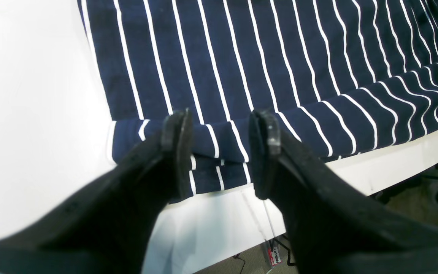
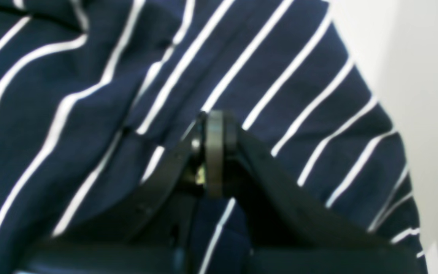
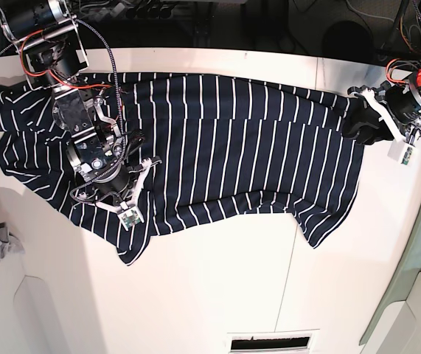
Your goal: Layout the t-shirt on the table in an organized manner, then fold the t-shirt properly
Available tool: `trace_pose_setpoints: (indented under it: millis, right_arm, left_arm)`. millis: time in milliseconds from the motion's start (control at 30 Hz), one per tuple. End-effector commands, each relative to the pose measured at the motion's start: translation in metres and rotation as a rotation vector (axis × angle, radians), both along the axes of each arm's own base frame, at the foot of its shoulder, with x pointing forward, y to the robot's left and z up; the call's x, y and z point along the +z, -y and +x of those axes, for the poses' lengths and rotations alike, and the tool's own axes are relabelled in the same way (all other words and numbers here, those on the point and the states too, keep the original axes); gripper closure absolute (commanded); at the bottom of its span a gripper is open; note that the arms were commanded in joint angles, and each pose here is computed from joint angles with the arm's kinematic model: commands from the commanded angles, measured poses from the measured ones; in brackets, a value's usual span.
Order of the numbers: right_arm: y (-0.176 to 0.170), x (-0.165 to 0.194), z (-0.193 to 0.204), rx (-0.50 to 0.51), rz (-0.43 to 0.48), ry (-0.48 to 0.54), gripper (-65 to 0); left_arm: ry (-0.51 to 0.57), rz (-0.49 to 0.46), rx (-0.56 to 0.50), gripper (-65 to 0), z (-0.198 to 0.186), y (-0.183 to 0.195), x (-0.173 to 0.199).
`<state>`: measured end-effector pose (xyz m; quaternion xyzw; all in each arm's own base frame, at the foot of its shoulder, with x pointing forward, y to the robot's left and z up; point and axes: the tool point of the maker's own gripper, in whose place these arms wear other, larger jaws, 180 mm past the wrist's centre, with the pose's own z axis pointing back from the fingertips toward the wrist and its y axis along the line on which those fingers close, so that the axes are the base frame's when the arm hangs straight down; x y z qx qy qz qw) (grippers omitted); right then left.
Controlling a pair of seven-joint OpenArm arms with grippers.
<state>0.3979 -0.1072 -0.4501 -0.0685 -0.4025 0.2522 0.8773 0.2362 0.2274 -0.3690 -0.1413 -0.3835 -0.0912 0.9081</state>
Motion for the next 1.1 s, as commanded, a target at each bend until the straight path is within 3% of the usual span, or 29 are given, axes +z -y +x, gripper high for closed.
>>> trace_pose_setpoints:
  millis: [0,167,300,433,533,567,600,833,1067]
  right_arm:
    - [0.002,0.023,0.019,-0.007,0.007,0.076,0.0]
    - [0.008,0.048,0.031,-0.042,0.035,0.135,0.0]
    - [0.006,0.073,0.038,-0.083,0.124,0.164,0.0]
    - [-0.019,0.072,0.032,0.01,0.225,0.113,0.0]
    - [-0.028,0.067,0.027,0.049,0.254,0.085,-26.0]
    - [-0.027,0.065,0.026,0.047,0.253,0.081,-32.2]
    - [-0.025,0.062,0.026,0.039,0.251,0.074,-34.0]
    - [-0.013,0.021,0.015,0.008,0.254,0.022,-33.9]
    - [-0.01,0.006,0.01,-0.002,0.257,0.002,-33.8]
  left_arm:
    - [0.039,-0.001,-0.008,-27.1,0.006,-0.001,0.011]
    - [0.045,-0.003,-0.007,-27.1,0.007,-0.001,0.012]
    - [0.056,-0.006,-0.005,-27.1,0.008,-0.001,0.013]
    - [0.057,-0.007,-0.005,-27.1,0.008,-0.001,0.013]
    - [0.057,-0.007,-0.005,-27.1,0.008,-0.001,0.013]
    - [0.059,-0.007,-0.005,-27.1,0.008,-0.001,0.013]
    - [0.059,-0.007,-0.004,-27.1,0.008,-0.001,0.014]
    - [0.059,-0.009,-0.005,-27.1,0.008,-0.001,0.014]
    - [0.059,-0.009,-0.004,-27.1,0.008,-0.001,0.014]
